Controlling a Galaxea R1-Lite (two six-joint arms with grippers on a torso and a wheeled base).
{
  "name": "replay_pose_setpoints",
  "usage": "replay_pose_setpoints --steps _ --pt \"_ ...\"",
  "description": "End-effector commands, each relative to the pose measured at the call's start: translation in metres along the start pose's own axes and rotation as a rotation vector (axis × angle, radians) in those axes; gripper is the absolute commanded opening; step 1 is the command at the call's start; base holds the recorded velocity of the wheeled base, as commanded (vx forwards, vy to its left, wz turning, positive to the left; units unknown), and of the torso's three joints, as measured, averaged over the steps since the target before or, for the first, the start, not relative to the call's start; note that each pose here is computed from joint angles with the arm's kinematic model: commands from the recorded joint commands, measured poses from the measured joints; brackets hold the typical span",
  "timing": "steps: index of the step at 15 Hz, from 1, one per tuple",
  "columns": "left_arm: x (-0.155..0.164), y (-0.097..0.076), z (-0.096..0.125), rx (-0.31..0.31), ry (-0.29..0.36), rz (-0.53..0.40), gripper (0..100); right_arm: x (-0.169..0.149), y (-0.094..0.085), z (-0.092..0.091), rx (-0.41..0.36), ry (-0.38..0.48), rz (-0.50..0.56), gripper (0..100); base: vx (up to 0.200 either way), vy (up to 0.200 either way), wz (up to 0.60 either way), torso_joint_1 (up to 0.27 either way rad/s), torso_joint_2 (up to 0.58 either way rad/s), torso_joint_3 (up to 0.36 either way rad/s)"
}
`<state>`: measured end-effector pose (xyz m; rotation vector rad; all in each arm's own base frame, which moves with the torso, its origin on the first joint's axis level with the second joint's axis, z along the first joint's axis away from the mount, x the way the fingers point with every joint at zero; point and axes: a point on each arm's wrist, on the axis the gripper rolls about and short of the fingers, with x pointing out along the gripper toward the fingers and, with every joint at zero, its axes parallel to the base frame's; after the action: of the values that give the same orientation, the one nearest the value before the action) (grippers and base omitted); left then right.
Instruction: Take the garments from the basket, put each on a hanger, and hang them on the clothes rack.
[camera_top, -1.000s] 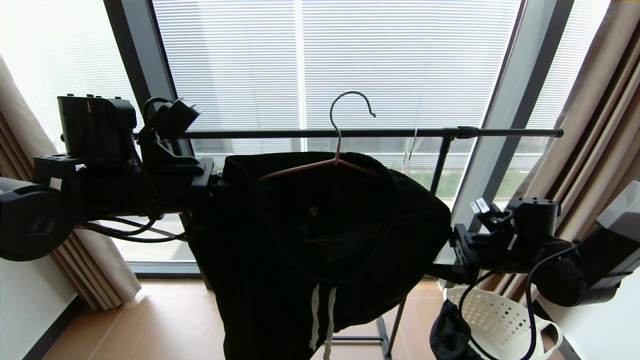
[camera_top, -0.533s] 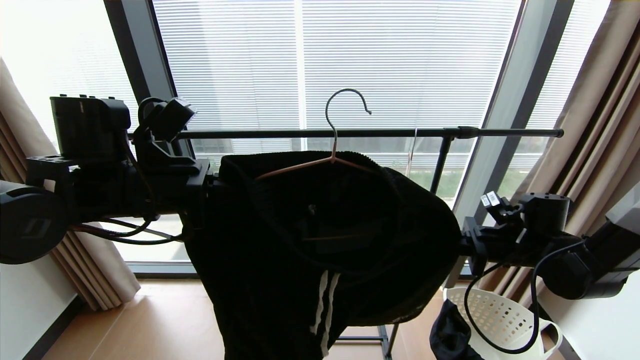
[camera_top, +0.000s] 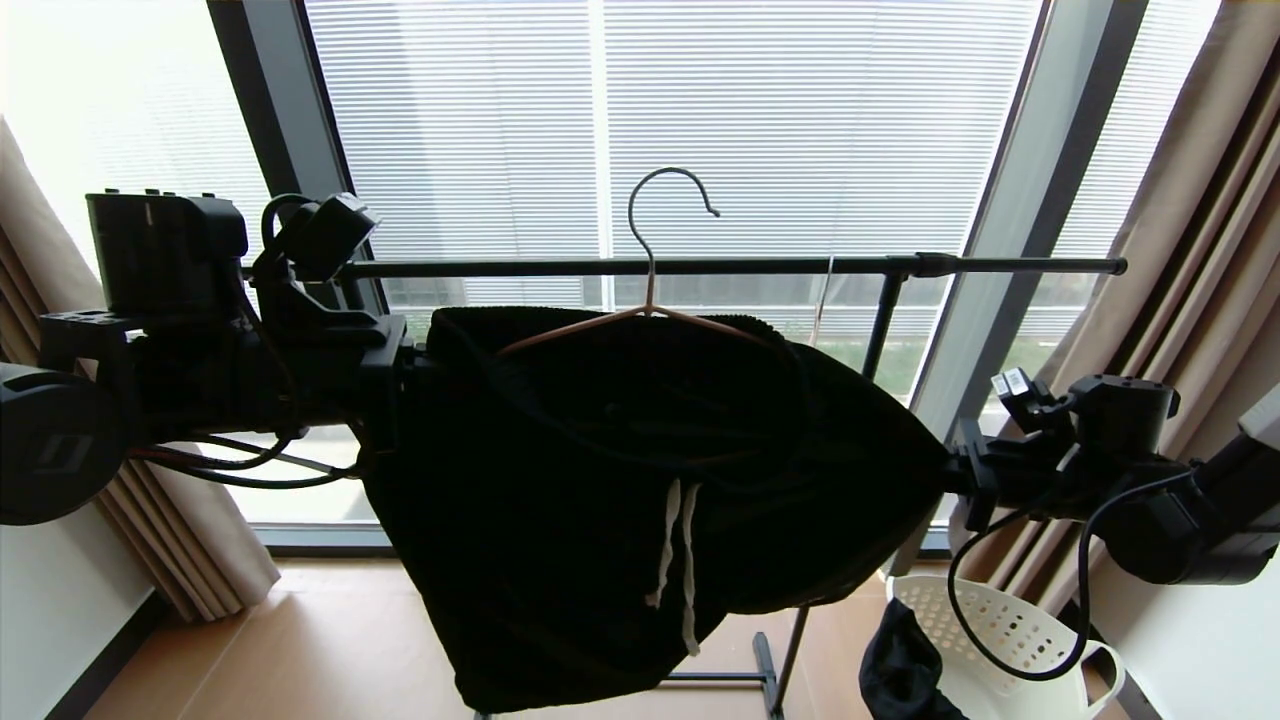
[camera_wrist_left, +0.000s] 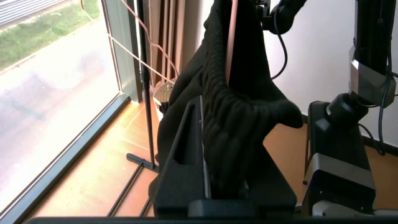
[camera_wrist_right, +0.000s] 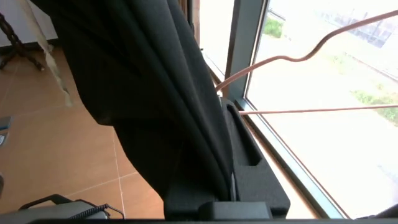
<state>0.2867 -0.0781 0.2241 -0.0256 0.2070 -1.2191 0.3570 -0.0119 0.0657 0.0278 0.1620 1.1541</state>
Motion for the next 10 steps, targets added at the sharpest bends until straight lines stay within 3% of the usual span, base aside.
replay_pose_setpoints --steps 1,6,7,10 --pt "0.0 0.0 -0.001 0.0 0.001 -0.001 0 0.003 0.006 0.0 0.004 0.004 0.014 0 0.0 0.0 0.0 0.0 0.0 0.0" --pt "0.002 0.001 0.0 0.011 -0.007 -0.003 0 0.015 0.025 -0.002 -0.03 0.018 0.061 0 0.0 0.0 0.0 0.0 0.0 0.0" --pt "0.001 0.001 -0.001 0.023 -0.014 -0.001 0 0.017 0.027 -0.001 -0.049 0.018 0.072 100 0.0 0.0 0.0 0.0 0.0 0.0" --pt "0.001 0.001 -0.004 0.024 -0.015 0.002 0 0.02 0.034 0.002 -0.111 0.016 0.087 100 0.0 0.0 0.0 0.0 0.0 0.0"
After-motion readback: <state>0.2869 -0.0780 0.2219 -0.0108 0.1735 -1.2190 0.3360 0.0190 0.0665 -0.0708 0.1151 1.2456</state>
